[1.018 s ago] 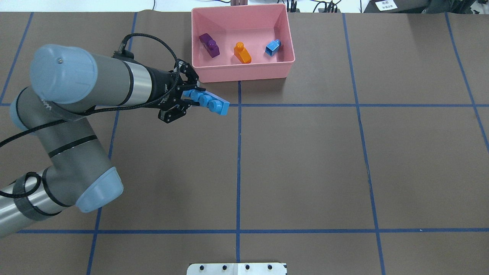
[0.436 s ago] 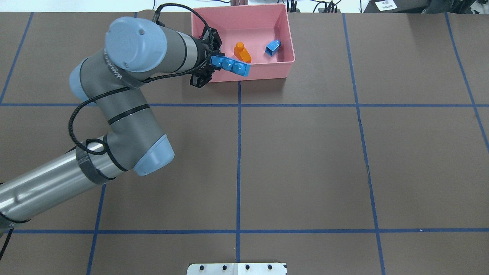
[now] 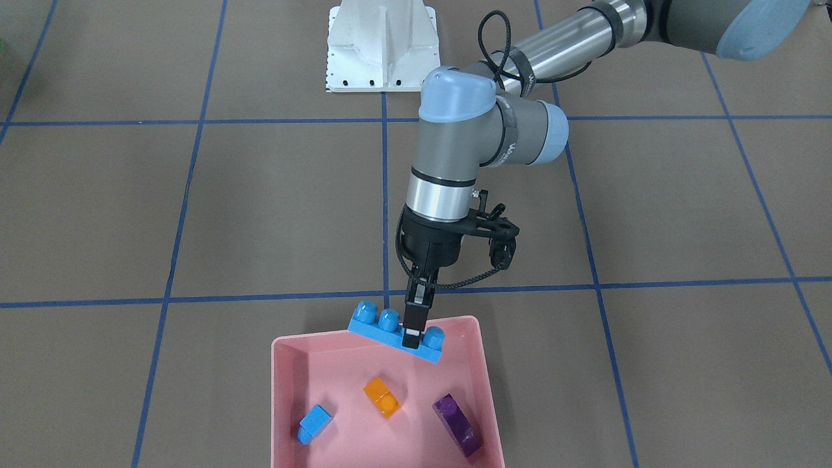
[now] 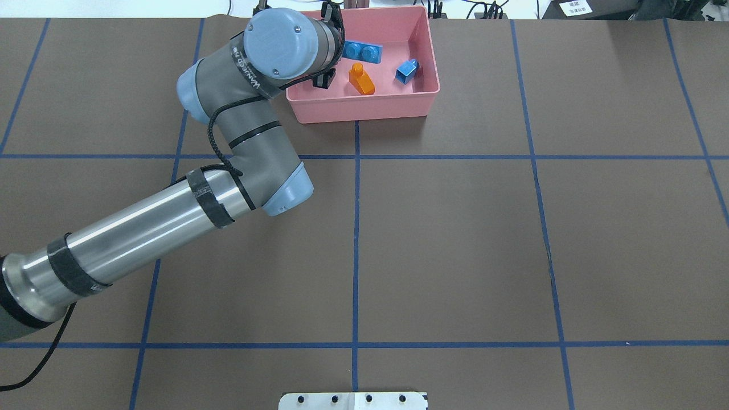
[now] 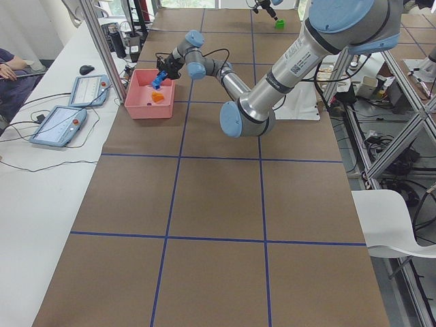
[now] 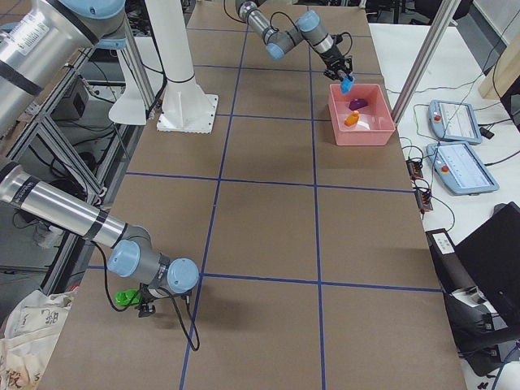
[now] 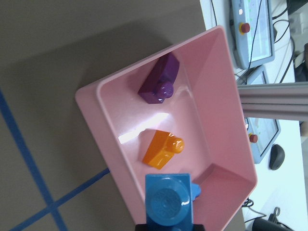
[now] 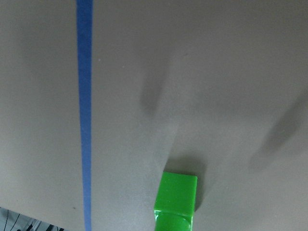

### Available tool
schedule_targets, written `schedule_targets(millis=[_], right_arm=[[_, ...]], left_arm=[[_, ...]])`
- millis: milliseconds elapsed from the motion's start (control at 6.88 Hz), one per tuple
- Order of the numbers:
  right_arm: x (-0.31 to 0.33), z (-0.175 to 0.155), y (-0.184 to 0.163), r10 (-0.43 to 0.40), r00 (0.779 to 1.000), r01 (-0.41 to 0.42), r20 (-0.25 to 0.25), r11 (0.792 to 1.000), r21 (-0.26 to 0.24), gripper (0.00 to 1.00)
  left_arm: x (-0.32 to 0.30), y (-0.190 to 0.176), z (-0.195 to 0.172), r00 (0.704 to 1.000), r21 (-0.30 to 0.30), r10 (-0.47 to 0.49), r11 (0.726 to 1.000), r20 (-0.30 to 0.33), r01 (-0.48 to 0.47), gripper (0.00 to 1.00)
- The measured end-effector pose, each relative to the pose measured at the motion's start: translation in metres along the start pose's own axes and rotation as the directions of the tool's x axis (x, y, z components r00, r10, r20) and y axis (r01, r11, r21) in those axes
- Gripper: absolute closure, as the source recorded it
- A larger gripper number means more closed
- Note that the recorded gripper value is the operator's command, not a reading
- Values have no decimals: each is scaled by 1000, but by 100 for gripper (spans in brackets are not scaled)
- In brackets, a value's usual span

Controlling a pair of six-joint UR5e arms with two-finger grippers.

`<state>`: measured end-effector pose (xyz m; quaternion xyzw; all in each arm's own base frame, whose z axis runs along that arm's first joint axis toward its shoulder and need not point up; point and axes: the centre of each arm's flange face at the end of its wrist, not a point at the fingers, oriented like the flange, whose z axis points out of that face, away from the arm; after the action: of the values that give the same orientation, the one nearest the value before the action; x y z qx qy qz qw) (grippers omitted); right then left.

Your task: Put all blocks into box

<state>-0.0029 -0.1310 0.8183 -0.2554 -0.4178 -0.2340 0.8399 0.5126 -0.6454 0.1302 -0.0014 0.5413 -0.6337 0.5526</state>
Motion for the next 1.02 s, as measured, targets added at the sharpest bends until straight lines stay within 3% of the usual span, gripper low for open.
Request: schedule_targets(millis=[145,291,436,582,727,872,1018], right_arm=[[1,1,0,2,1000,-2,0,1000,-2,3],[1,1,1,3,1000,-3,1,1000,-4,4],[1,2,1,4,1000,-4,1,1000,-5,24],[1,2,1,7,1000,-7,2,1000,-6,25],[2,2,1,13,1000,-13,1,1000,-9,39],[2,3,1,16,1000,-16,0,1000,-12,34],[3,4,1,18,1000,-18,1,1000,-16,14]], left_arm=[[6,-17,25,1000,48,-15,999,-18,16,54],[4,-33,46,999,87,-15,996,-32,18,1],[1,-37,56,999,102,-2,995,-34,5,0],[1,-32,58,999,101,14,995,-34,-10,0],[5,-26,55,999,95,23,995,-36,-19,0],[8,-22,53,999,91,32,995,-40,-28,0],[9,-19,52,998,88,42,995,-41,-38,0]])
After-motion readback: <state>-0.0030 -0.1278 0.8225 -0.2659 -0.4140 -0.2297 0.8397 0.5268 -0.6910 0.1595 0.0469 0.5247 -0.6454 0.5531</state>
